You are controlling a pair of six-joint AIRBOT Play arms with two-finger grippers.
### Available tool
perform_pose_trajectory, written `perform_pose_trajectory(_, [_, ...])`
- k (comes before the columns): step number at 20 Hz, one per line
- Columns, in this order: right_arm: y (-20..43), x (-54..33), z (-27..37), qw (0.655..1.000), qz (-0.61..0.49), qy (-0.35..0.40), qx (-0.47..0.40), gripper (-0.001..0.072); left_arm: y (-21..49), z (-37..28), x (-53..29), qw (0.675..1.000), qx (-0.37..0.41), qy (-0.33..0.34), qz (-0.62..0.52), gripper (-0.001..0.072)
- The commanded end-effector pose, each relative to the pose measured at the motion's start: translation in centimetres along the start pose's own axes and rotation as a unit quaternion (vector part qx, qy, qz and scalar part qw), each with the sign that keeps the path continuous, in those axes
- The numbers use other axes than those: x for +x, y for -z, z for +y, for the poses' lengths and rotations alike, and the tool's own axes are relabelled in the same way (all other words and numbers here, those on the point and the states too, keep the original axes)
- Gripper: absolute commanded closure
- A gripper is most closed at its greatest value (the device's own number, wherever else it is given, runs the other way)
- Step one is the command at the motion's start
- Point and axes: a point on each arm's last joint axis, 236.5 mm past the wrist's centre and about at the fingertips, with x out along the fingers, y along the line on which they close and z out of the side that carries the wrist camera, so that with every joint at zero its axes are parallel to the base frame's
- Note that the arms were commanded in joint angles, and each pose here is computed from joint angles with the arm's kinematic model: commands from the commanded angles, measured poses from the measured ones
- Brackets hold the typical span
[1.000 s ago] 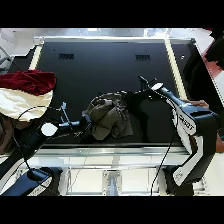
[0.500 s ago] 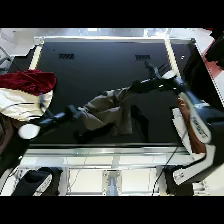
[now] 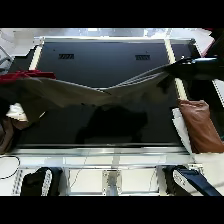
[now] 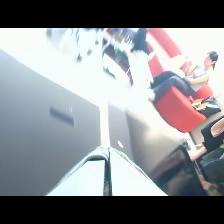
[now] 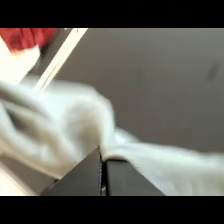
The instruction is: Fold the shirts.
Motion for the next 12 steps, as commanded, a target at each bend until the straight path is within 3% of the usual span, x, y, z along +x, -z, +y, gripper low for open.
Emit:
perform_pose_trajectory(1, [-5.8, -7.8, 4.8, 0.988, -0.139, 0.038, -0.063, 0.0697, -5.9, -2.7, 0.8, 0.995, 0.096, 0.006, -0.021, 0.07])
perform_pose_trajectory(5, [-7.1, -6.0, 5.4, 0.989, -0.145, -0.013, -0.038, 0.0696, -4.5, 0.7, 11.7, 0.992, 0.102, 0.007, 0.076, 0.0699])
perform_pose_trajectory(10, [1.0, 10.1, 1.3, 0.994, 0.061, -0.085, 0.035, 0.0695, 12.7, 11.0, 26.5, 0.965, 0.026, -0.038, 0.26, 0.0696])
perform_pose_trajectory(11, [3.9, 13.8, -0.2, 0.99, 0.113, -0.077, 0.044, 0.0694, 16.2, 12.8, 27.8, 0.956, 0.009, -0.049, 0.288, 0.0607])
perform_pose_trajectory(12, [6.9, 17.4, -1.7, 0.983, 0.16, -0.07, 0.057, 0.0662, 19.0, 14.2, 28.8, 0.949, -0.031, -0.058, 0.308, 0.0327])
